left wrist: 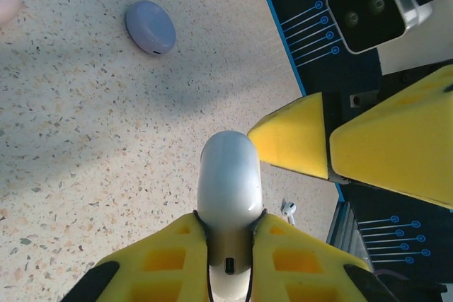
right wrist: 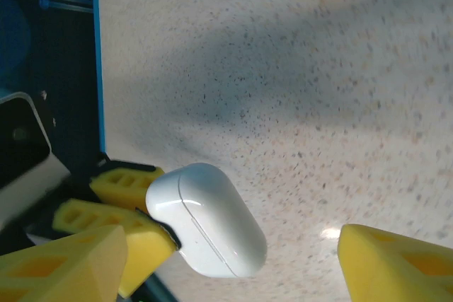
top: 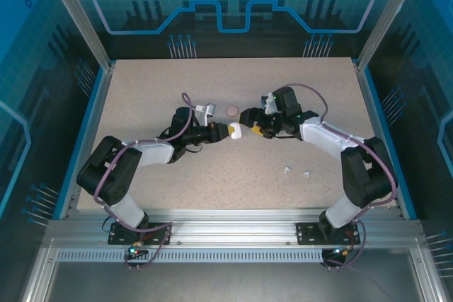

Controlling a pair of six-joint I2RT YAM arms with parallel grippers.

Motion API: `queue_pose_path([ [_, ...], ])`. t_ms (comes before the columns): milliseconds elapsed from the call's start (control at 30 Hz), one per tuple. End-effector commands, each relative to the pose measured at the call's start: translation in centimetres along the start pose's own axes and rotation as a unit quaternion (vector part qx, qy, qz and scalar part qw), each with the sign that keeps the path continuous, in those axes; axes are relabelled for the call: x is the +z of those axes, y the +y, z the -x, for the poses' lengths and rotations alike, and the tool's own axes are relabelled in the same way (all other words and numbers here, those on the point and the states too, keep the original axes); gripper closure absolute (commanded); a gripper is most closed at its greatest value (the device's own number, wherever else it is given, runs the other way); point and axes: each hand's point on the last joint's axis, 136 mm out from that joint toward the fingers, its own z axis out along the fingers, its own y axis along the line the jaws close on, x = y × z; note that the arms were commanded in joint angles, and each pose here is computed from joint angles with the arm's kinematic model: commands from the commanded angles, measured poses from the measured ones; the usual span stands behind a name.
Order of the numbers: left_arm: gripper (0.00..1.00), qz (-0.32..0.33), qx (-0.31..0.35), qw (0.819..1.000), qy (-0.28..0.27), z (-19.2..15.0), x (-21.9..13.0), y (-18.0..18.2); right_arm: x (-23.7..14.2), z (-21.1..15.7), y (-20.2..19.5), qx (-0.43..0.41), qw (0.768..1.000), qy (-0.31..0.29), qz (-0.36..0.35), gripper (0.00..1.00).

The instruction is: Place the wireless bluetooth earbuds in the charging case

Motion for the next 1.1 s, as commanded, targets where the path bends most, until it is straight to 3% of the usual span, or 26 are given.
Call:
queue_pose_path([
  [0, 1.00, -0.031, 0.042, 0.998, -0.025, 2.0, -0.3, -2.4, 1.2, -0.8, -0.7, 0.123, 0.992, 0.015, -0.018, 0.17],
  [133, 1.00, -0.034, 0.043, 0.998, -0.030, 2.3, -0.3, -2.5, 2.2, -1.9, -0.5, 0.178, 0.983, 0.017, -0.029, 0.14],
  [400, 1.00, -0.039, 0.043, 0.998, -0.030, 2.4, -0.3, -2.8, 3.2, -1.9, 0.3, 0.199, 0.979, 0.003, -0.053, 0.13],
  [733, 0.98, -0.010, 0.024, 0.999, -0.046, 2.1, -0.4, -1.1, 4.4, -1.0, -2.5, 0.216, 0.971, -0.017, -0.098, 0.15],
  [800, 0.89, 0.010, 0.022, 0.998, -0.063, 2.5, -0.8, -0.5, 3.1, 0.3, -2.3, 0.202, 0.974, -0.035, -0.098, 0.14],
  [900, 0.64, 0.046, 0.015, 0.995, -0.088, 3.1, -1.5, 0.6, 0.7, 3.1, -1.8, 0.170, 0.978, -0.064, -0.101, 0.15],
  [1067, 0.12, 0.108, -0.003, 0.986, -0.124, 5.2, -2.6, 2.1, -2.2, 8.7, -1.8, 0.081, 0.975, -0.100, -0.181, 0.16],
])
